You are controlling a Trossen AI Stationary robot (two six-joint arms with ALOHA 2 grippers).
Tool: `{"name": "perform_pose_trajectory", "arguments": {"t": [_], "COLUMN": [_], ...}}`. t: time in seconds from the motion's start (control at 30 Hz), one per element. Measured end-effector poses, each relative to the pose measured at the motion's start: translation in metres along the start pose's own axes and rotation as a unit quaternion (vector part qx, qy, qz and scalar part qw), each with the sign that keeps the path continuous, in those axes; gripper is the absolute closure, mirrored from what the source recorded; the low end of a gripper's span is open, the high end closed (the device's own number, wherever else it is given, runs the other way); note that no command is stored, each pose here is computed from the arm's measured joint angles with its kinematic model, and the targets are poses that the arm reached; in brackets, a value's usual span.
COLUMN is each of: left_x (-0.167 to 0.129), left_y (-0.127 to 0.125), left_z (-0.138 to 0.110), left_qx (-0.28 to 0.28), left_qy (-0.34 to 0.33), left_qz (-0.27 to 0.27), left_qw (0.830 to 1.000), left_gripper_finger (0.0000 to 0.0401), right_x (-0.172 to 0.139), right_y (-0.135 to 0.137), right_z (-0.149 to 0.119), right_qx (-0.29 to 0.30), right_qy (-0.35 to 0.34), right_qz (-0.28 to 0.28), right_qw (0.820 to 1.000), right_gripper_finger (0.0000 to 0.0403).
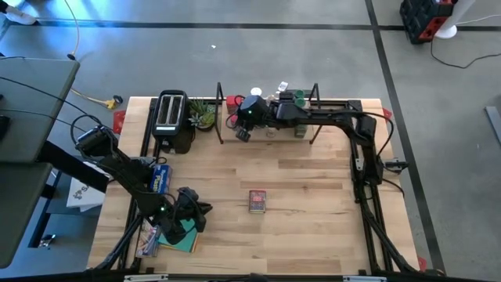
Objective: Shelf spices
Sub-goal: Adjust the red seasoning can
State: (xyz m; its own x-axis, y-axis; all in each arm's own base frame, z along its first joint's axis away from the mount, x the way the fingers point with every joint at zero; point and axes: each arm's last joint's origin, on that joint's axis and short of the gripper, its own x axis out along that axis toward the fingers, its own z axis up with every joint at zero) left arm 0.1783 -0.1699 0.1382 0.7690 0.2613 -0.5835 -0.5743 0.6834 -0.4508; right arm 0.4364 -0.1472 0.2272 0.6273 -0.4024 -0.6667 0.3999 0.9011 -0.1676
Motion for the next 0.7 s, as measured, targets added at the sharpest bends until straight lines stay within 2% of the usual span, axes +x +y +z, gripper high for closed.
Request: {"name": "perform_pose_trajectory", "arguments": {"t": [0.2,0.47,0.7], "left_x": [0.000,0.000,0.000], "left_y": [-0.001,-0.001,-0.001], "left_z": [0.000,0.000,0.000], "left_qx": [0.004,0.003,0.003], "left_qy": [0.000,0.000,0.000], "left_qz": [-0.004,-0.004,-0.004], "left_qw": [1.000,1.000,1.000], "left_gripper_finger": [0.0343,0.0343,0.0343], "right_x": [0.014,0.018,0.016], "right_y": [-0.007,-0.019,-0.020], "right_z": [-0.003,0.000,0.005], "right_qx": [-0.005,-0.112,-0.159], "right_qy": [-0.006,-0.031,-0.057], "right_qz": [-0.005,-0.015,-0.015], "right_qw": [1.000,0.993,0.986], "right_gripper_finger": [0.0368,0.0369,0.0369]}}
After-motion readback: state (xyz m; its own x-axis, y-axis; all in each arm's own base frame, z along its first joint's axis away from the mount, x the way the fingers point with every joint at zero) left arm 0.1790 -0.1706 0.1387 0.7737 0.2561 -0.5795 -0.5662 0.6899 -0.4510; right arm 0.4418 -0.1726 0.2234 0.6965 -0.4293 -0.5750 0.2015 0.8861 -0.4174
